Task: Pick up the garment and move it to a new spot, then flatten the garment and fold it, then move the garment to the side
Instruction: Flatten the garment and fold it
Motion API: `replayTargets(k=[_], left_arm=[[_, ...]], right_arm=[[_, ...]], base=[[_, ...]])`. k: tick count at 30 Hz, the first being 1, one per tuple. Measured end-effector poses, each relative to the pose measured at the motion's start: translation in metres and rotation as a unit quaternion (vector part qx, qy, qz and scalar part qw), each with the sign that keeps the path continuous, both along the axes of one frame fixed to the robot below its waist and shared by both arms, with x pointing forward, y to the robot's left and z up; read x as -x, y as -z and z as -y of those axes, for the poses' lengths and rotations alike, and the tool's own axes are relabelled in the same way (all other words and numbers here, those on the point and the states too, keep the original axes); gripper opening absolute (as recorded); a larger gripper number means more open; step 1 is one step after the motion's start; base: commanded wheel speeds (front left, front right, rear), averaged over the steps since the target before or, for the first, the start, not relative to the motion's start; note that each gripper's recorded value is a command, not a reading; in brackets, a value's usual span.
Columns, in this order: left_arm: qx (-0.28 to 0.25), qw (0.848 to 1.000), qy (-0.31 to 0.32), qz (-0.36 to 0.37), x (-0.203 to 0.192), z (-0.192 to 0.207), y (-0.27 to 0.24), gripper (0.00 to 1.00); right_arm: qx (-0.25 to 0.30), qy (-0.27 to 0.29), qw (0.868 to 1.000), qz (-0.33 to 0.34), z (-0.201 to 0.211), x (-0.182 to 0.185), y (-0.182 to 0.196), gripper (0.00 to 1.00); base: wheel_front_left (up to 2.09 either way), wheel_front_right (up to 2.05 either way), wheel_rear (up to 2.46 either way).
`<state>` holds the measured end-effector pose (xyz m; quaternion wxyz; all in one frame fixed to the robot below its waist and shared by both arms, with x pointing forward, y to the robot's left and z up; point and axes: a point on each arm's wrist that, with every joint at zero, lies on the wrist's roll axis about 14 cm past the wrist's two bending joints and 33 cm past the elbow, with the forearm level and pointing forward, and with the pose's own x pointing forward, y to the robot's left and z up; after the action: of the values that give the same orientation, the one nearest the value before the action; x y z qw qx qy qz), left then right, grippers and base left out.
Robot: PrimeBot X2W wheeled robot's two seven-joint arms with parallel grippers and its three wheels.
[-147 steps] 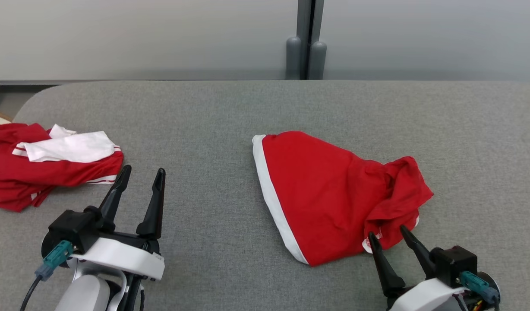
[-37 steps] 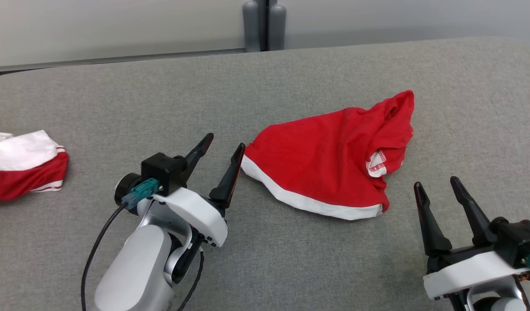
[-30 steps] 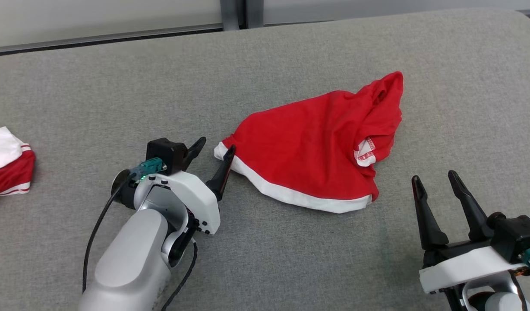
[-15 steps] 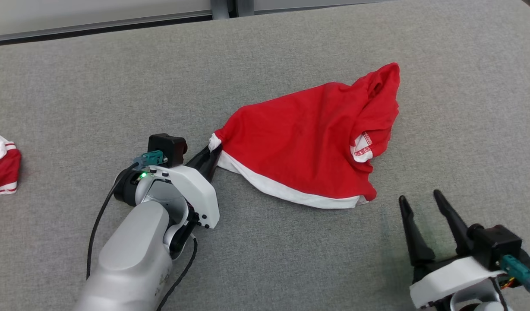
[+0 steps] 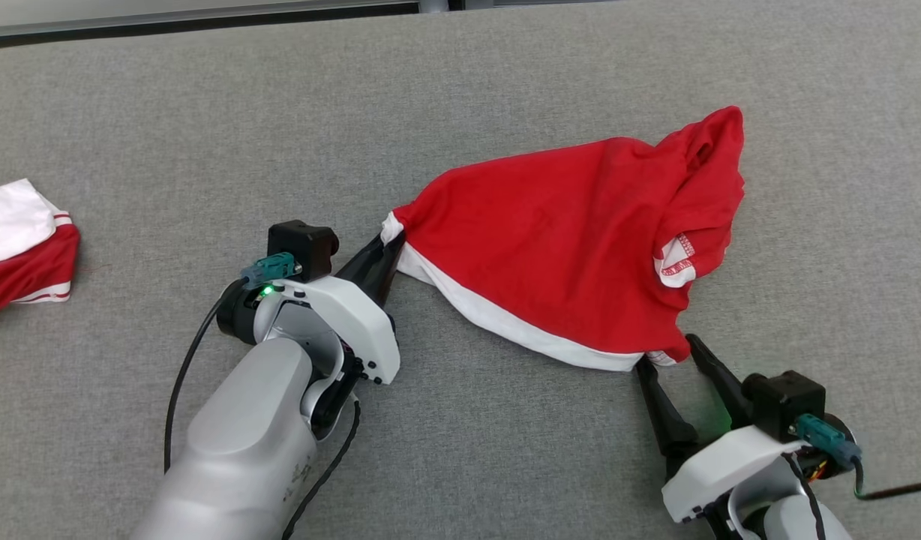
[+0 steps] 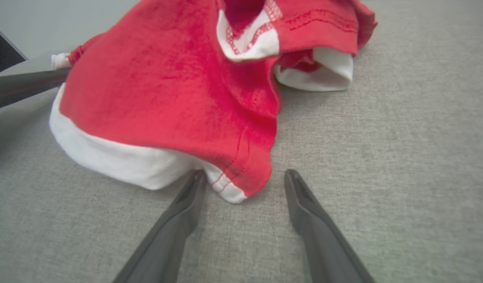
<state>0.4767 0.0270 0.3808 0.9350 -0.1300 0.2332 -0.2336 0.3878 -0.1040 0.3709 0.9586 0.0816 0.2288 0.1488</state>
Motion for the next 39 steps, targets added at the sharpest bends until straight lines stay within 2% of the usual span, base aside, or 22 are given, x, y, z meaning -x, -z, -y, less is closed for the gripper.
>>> replayTargets(k=[1,2,3,4,5,11,15,19,27,34,35,39], left_arm=[[0.003,1.0,-0.003,0.002,-0.001,-0.001,-0.001,0.0],[0.003,1.0,-0.004,0.004,-0.001,-0.001,0.0,0.0],[0.005,1.0,-0.007,0.004,-0.001,-0.003,0.0,0.0],[0.009,1.0,-0.012,0.007,-0.001,-0.004,-0.001,0.0],[0.011,1.0,-0.016,0.011,-0.002,-0.006,-0.002,0.0],[0.039,0.996,-0.06,0.048,-0.012,-0.025,-0.017,0.0],[0.056,0.992,-0.088,0.077,-0.013,-0.038,-0.035,0.0],[0.064,0.984,-0.1,0.134,-0.017,-0.048,-0.07,0.0],[0.076,0.949,-0.126,0.28,-0.014,-0.07,-0.173,0.0],[0.069,0.92,-0.113,0.369,0.017,-0.076,-0.255,0.0],[0.072,0.912,-0.109,0.389,0.027,-0.076,-0.275,0.0],[0.072,0.905,-0.105,0.405,0.044,-0.078,-0.295,0.0]], right_arm=[[-0.002,-0.003,1.0,-0.001,-0.002,-0.002,0.001,1.0],[-0.003,-0.007,1.0,-0.003,-0.004,-0.003,0.003,0.8],[-0.003,-0.01,1.0,-0.003,-0.006,-0.005,0.004,0.47],[-0.006,-0.009,1.0,0.0,-0.006,-0.006,0.004,0.28],[-0.008,-0.009,1.0,0.003,-0.007,-0.007,0.004,0.0],[-0.013,-0.001,0.999,0.051,0.0,-0.016,-0.016,0.0],[-0.007,0.005,0.994,0.105,0.011,-0.028,-0.046,0.0],[0.003,-0.001,0.985,0.174,0.015,-0.041,-0.089,0.0],[0.048,-0.007,0.948,0.314,0.03,-0.061,-0.196,0.0],[0.075,0.008,0.91,0.408,0.046,-0.048,-0.279,0.0],[0.079,0.012,0.901,0.426,0.049,-0.043,-0.294,0.0],[0.076,0.016,0.894,0.442,0.053,-0.035,-0.312,0.0]], base=[[0.0,0.0,0.0],[0.0,0.0,0.0],[0.0,0.0,0.0],[0.0,0.0,0.0],[0.0,0.0,0.0],[0.0,0.0,0.0],[0.0,0.0,0.0],[0.0,0.0,0.0],[0.0,0.0,0.0],[0.0,0.0,0.0],[0.0,0.0,0.0],[0.0,0.0,0.0]])
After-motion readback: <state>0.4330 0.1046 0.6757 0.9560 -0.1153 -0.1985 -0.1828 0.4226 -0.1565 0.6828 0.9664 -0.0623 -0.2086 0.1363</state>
